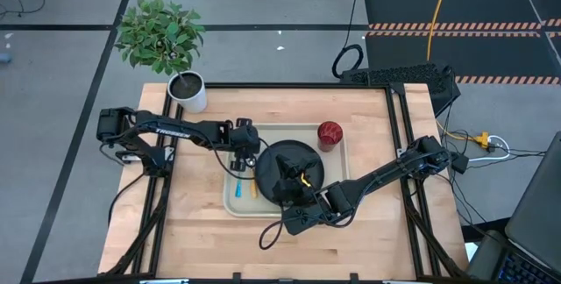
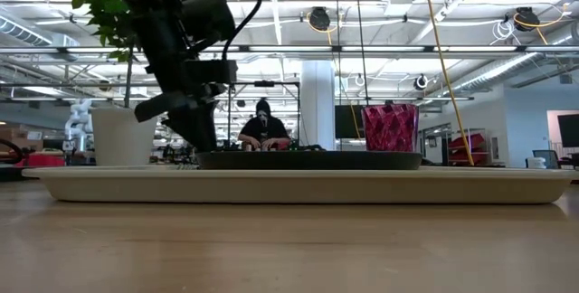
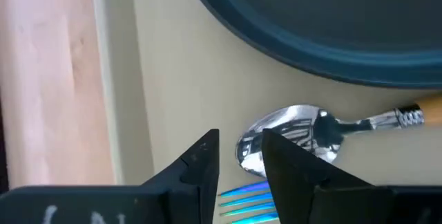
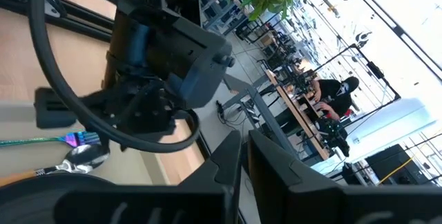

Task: Pick and place plate/cup/fork/spoon on tray
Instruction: Put the orange spoon on the gray tray between the black plate and the blue fork

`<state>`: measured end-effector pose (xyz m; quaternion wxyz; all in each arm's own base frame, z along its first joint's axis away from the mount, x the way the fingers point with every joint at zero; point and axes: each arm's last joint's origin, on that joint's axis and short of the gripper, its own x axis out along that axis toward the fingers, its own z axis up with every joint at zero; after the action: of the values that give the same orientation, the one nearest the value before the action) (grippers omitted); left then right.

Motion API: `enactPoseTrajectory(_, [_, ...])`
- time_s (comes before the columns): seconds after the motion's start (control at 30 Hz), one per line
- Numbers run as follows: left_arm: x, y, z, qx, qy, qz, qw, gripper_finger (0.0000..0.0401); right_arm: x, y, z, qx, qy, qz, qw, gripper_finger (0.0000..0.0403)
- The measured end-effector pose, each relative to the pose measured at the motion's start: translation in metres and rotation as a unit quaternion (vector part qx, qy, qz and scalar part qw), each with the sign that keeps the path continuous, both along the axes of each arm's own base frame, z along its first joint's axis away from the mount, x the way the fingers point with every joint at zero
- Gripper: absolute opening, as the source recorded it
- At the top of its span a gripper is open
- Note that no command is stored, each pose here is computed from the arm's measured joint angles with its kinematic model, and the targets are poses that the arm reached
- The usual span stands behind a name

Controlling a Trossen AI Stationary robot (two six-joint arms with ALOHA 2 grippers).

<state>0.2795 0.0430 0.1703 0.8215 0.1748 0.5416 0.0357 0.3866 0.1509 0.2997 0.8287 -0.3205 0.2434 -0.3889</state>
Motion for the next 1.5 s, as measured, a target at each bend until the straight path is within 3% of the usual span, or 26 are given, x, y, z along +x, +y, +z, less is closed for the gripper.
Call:
enactPoseTrajectory(0.6, [-0.005,0.011,-0.002,0.021,0.027,0.007,0.999,0.0113,0.000,0.000,0.000,0.000,0.001,0.000,1.000,0.0020])
enactPoseTrajectory(0.87, [-0.008,0.008,-0.004,-0.028,0.036,-0.003,0.999,0.0113,0.000,0.000,0.000,0.000,0.001,0.000,1.000,0.0020])
enactPoseTrajectory(1.5, [-0.001,0.011,-0.020,0.002,0.053,0.000,0.999,0.0113,-0.001,0.000,-0.001,0.000,0.001,-0.001,1.000,0.0020])
